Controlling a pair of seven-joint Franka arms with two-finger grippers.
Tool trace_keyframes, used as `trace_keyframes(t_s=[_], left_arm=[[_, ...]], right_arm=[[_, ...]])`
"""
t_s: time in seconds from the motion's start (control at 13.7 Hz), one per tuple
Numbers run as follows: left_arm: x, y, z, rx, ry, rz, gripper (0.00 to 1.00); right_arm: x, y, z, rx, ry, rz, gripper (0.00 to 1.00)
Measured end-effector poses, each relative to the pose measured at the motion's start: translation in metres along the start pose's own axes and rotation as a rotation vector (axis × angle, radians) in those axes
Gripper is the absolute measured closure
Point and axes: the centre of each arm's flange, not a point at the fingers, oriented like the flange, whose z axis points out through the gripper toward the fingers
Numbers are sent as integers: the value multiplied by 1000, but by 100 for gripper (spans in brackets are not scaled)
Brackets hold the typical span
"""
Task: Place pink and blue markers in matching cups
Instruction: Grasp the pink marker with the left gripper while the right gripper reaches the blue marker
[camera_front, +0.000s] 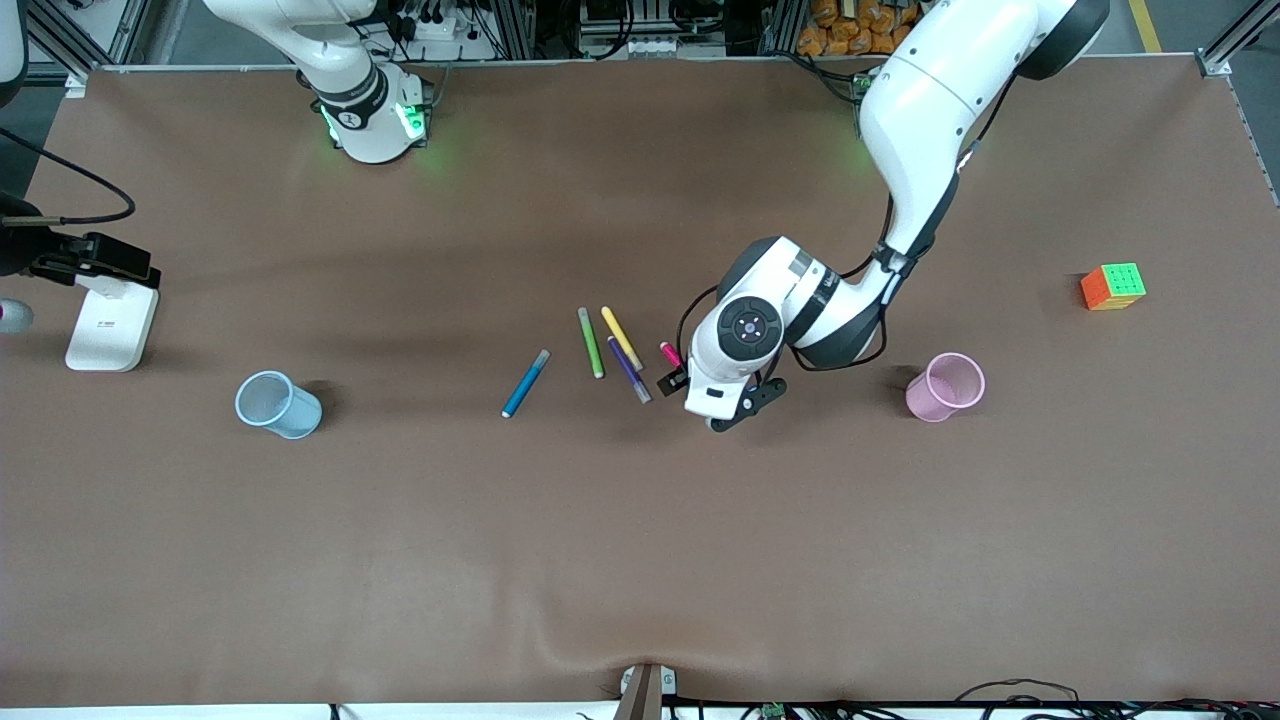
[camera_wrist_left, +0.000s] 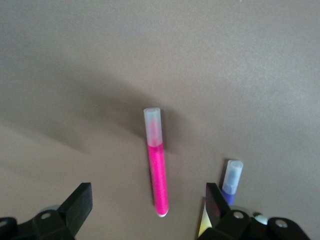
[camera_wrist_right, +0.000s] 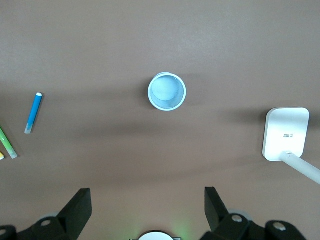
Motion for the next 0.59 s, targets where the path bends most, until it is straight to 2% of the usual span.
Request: trace_keyframes(t_s=[0.37,0.59], left_arm=[[-11,7,26,11,48,-42,0],[-17,11,44,4,51,-61,0]], right_arm=[[2,-4,2,2,-1,3,0],[9,-12,12,45,-18,13,0]])
